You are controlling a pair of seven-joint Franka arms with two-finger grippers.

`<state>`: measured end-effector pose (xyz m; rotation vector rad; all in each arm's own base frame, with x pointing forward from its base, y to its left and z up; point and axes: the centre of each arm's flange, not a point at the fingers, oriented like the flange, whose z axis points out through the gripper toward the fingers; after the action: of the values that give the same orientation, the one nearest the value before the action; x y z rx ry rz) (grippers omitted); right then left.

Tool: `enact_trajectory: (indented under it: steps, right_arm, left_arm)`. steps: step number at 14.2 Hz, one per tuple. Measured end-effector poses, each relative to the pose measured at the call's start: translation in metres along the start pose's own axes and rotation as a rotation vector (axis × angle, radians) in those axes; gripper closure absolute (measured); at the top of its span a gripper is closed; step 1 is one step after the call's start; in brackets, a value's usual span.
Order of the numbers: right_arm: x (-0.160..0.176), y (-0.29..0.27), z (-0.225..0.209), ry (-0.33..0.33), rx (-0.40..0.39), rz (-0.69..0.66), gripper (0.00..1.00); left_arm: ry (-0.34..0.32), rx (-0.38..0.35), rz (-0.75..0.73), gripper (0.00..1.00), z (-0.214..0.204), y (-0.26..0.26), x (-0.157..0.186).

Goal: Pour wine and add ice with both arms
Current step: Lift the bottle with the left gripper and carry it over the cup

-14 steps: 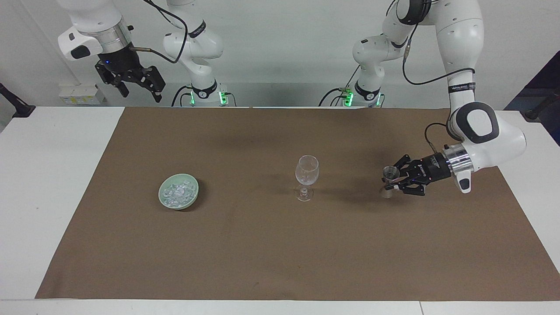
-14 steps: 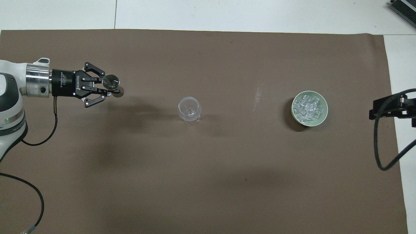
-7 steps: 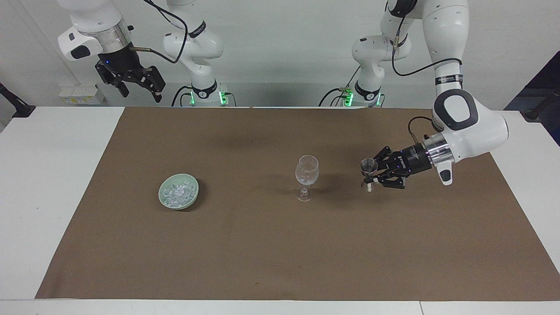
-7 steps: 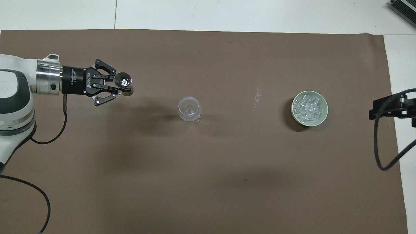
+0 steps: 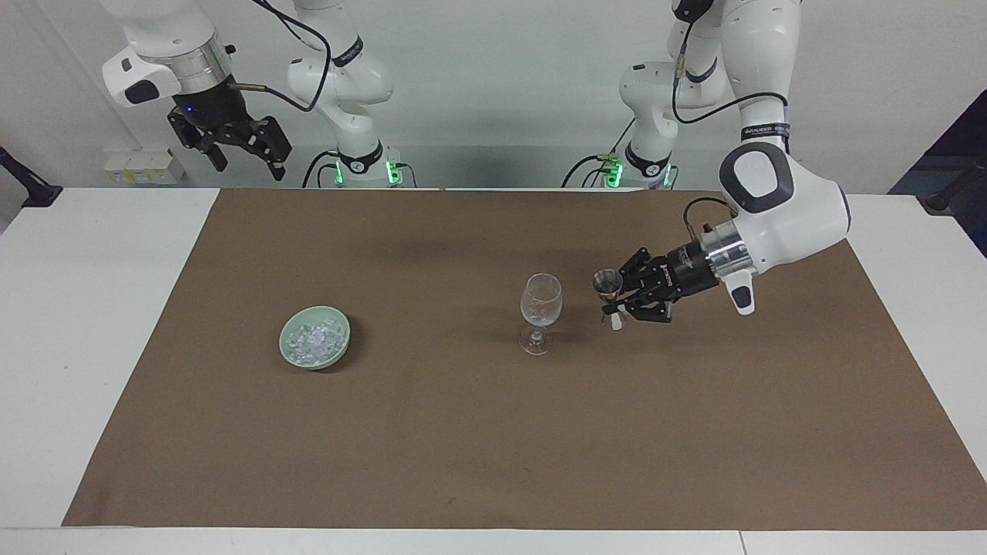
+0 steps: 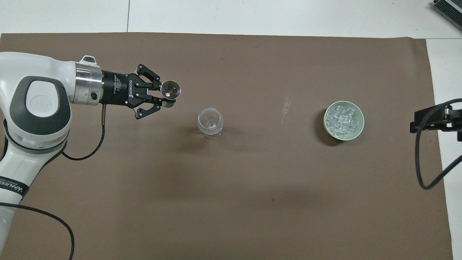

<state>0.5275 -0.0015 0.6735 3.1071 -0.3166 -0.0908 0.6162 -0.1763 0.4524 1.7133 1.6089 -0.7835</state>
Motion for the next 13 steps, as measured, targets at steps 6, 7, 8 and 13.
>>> enact_trajectory:
  steps: [6,7,8,13]
  right_arm:
    - [0.0,0.0,0.0,0.0,0.0,0.0,0.0]
    - [0.0,0.0,0.0,0.0,0.0,0.0,0.0]
    - [0.0,0.0,0.0,0.0,0.0,0.0,0.0]
    - [0.0,0.0,0.0,0.0,0.0,0.0,0.0]
  left_arm:
    - [0.057,0.016,0.063,0.74,0.027,-0.007,-0.02]
    - [0.066,0.017,0.072,0.74,0.03,-0.007,-0.023]
    - [0.081,0.021,0.085,0.74,0.032,-0.008,-0.024]
    - [0.137,0.034,0.137,0.74,0.044,-0.012,-0.032]
